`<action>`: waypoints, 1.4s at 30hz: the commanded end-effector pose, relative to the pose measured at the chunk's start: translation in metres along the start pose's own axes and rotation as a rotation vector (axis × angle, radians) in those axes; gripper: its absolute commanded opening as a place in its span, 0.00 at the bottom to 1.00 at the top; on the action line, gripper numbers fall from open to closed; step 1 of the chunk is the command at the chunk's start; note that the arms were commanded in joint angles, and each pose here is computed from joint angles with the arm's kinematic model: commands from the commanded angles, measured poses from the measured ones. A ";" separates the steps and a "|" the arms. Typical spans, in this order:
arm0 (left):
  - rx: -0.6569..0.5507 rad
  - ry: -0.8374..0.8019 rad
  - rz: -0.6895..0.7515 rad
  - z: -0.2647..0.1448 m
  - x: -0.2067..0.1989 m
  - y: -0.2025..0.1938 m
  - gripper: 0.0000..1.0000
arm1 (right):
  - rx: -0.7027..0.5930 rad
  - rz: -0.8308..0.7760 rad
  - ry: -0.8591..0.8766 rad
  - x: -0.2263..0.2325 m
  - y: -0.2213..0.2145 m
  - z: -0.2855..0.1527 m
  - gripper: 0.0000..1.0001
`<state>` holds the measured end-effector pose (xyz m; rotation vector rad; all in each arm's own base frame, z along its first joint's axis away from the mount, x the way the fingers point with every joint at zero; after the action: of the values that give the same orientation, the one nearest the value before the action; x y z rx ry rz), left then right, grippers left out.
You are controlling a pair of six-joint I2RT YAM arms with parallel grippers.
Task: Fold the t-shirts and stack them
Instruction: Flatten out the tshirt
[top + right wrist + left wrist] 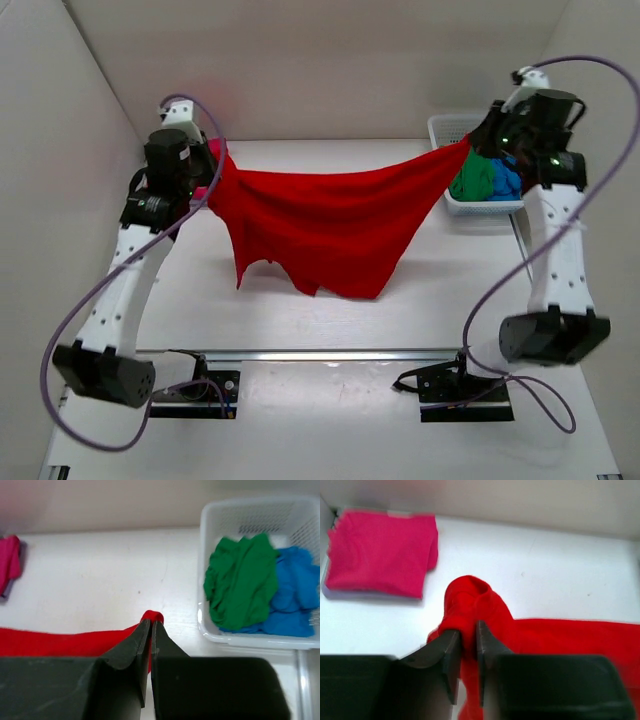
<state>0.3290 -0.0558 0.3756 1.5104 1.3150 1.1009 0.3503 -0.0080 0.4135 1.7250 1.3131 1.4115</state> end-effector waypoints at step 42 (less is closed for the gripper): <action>0.754 0.076 -0.048 0.020 -0.040 -0.305 0.61 | 0.310 0.018 0.034 0.019 -0.135 0.030 0.85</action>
<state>0.2525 -0.0681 0.0744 2.0209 1.9231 0.5672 0.3341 0.0632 0.2855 1.9623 1.6437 1.2324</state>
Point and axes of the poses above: each gripper's point midway between its finger pads, its own z axis out along the fingers, its own x axis along the line the jaws close on, y = z × x, the point moved 5 cm from there along -z, back along the fingers, and after that the axes turned 14 degrees about z, right-handed, at the moved point
